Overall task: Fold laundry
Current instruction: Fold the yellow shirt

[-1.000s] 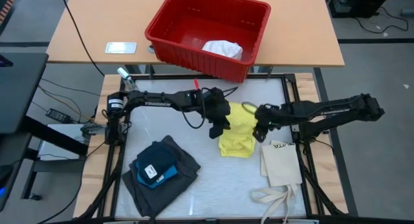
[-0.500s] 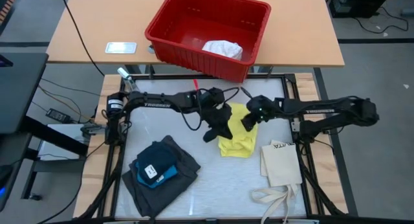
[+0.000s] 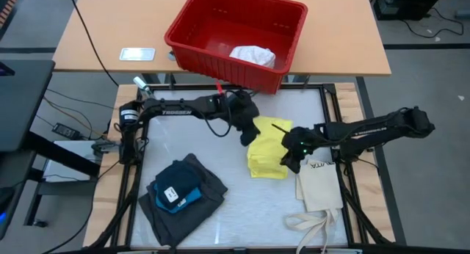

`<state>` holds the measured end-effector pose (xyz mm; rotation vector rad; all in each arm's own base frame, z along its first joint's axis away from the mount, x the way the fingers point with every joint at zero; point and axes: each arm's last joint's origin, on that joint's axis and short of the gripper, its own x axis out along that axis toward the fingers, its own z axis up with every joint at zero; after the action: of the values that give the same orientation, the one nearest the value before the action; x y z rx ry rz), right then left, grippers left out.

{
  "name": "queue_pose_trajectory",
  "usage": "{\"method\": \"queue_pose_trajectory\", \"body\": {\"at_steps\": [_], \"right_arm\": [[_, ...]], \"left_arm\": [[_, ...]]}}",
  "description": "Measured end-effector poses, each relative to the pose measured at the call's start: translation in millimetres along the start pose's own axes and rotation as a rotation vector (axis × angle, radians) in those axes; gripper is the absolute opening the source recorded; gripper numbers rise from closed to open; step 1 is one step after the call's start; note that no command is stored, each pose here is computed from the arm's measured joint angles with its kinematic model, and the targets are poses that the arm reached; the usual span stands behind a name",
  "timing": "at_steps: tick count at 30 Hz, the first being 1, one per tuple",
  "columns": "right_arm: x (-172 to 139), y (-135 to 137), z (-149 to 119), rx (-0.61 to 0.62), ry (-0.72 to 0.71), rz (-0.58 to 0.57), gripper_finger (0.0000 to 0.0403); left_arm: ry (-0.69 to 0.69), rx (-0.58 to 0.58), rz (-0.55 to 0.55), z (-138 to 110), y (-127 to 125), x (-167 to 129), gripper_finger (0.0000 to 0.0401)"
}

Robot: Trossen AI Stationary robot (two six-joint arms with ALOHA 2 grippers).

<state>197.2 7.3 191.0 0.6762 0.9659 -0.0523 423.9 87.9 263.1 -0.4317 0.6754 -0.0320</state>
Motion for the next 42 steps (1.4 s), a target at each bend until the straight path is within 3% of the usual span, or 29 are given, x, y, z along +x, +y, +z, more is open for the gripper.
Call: {"method": "queue_pose_trajectory", "body": {"at_steps": [2,4,9,13,16,22,29,34,42], "right_arm": [[-2,0,-1,0.058,-0.027,-0.037,0.0105],[-9,4,1,0.073,-0.082,-0.008,0.0108],[-40,10,8,0.147,-0.272,-0.022,0.0121],[-54,-8,4,0.302,-0.387,-0.237,0.0146],[-56,-25,8,0.424,-0.413,-0.353,0.0173],[-54,-61,25,0.646,-0.429,-0.436,0.0237],[-46,-106,32,0.855,-0.301,-0.465,0.0294],[-38,-129,37,0.935,-0.261,-0.449,0.0296],[-7,-153,52,0.917,-0.193,-0.292,0.0267]], "left_arm": [[0.001,-0.088,0.099,0,13,-4,0.0019],[0.005,-0.165,0.116,0,28,-6,0.0042],[0.018,-0.261,0.167,-1,60,-11,0.0151],[-0.005,-0.234,0.196,-3,82,0,0.0233],[-0.036,-0.227,0.166,-6,100,16,0.0265],[-0.032,-0.323,0.113,-18,134,35,0.0275],[-0.075,-0.23,0.09,-13,144,30,0.0273],[-0.047,-0.218,0.096,-17,143,32,0.0255],[0.0,-0.329,0.12,-21,144,28,0.024]]}}
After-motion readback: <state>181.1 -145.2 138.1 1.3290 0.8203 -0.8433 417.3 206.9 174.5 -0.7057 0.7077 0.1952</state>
